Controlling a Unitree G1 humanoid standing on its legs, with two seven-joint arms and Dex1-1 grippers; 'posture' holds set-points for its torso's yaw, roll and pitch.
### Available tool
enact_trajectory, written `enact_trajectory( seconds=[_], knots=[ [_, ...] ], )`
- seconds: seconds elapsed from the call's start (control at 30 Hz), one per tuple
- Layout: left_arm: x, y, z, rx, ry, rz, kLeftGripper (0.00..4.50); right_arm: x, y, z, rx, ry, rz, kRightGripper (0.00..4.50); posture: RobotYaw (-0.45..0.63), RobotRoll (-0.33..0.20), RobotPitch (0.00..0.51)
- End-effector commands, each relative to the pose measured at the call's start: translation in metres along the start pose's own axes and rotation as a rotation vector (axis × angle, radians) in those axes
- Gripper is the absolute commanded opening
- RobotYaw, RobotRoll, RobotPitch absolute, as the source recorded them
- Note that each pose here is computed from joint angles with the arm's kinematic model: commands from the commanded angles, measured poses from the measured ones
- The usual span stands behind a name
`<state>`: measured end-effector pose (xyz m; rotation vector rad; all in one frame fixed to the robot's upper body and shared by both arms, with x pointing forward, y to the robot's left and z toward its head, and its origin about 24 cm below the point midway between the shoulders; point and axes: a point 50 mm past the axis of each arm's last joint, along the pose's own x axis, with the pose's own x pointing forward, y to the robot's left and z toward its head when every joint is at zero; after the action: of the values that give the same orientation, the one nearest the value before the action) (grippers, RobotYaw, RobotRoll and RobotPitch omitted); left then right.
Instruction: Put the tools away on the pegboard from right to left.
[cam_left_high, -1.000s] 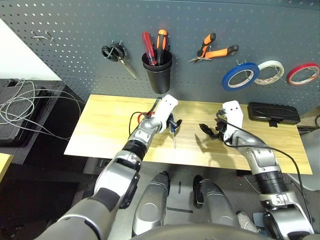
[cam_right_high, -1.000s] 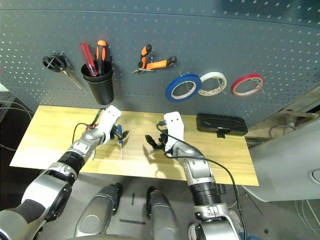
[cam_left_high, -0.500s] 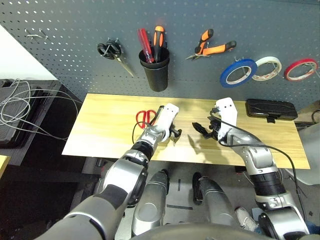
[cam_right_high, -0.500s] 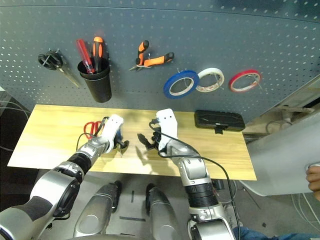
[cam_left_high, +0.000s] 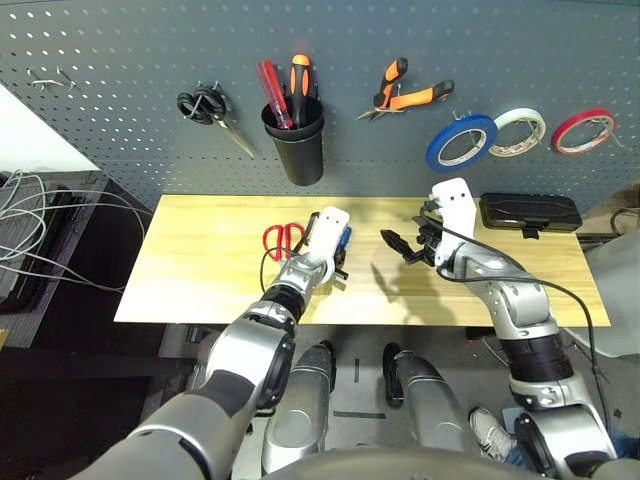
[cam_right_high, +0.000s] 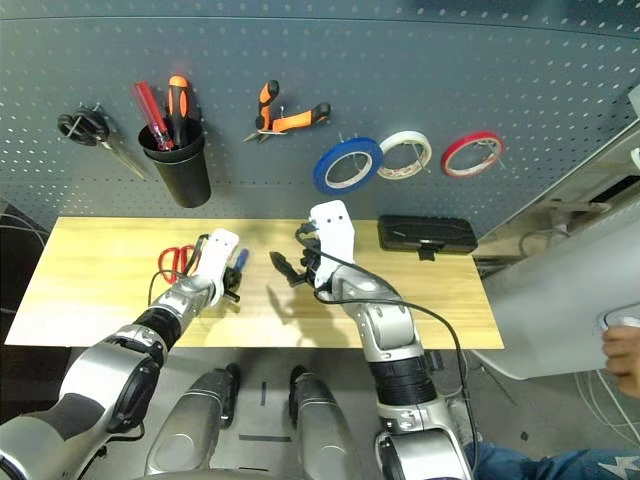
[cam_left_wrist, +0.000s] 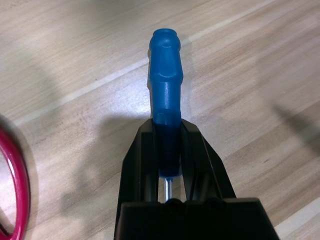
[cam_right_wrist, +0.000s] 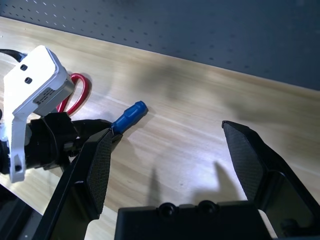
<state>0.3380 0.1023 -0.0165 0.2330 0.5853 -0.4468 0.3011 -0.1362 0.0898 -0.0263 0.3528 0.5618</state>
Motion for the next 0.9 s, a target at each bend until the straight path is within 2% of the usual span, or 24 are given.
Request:
enact_trajectory(
  seconds=[0.03, 0.17, 0.3, 0.47, 0.63, 0.8, 0.9],
  knots=[
    [-0.006, -0.002, 0.008, 0.049, -0.156, -0.082, 0.50, -0.007, -0.002, 0.003, -0.005, -0.012, 0.045, 4.50, 0.05, 0.000, 0.230],
    [-0.032, 0.000, 0.030, 0.135, -0.417, -0.155, 0.50, -0.019, -0.002, 0.010, -0.052, -0.008, 0.147, 4.50, 0.06, 0.000, 0.224],
    [-0.072, -0.008, 0.049, 0.239, -0.674, -0.199, 0.50, -0.024, -0.002, 0.017, -0.093, -0.034, 0.216, 4.50, 0.07, 0.000, 0.225],
    [-0.098, -0.016, 0.066, 0.279, -0.822, -0.231, 0.50, -0.025, 0.002, 0.022, -0.149, -0.071, 0.278, 4.50, 0.08, 0.000, 0.227],
    [-0.121, -0.031, 0.101, 0.304, -1.007, -0.345, 0.50, -0.024, 0.005, 0.025, -0.184, -0.090, 0.314, 4.50, 0.08, 0.000, 0.229],
    [-0.138, -0.026, 0.135, 0.252, -1.160, -0.309, 0.50, -0.022, 0.008, 0.035, -0.199, -0.152, 0.327, 4.50, 0.08, 0.000, 0.230],
    [-0.155, -0.018, 0.164, 0.256, -1.288, -0.237, 0.50, -0.019, 0.011, 0.044, -0.220, -0.208, 0.329, 4.50, 0.08, 0.000, 0.230]
  ],
)
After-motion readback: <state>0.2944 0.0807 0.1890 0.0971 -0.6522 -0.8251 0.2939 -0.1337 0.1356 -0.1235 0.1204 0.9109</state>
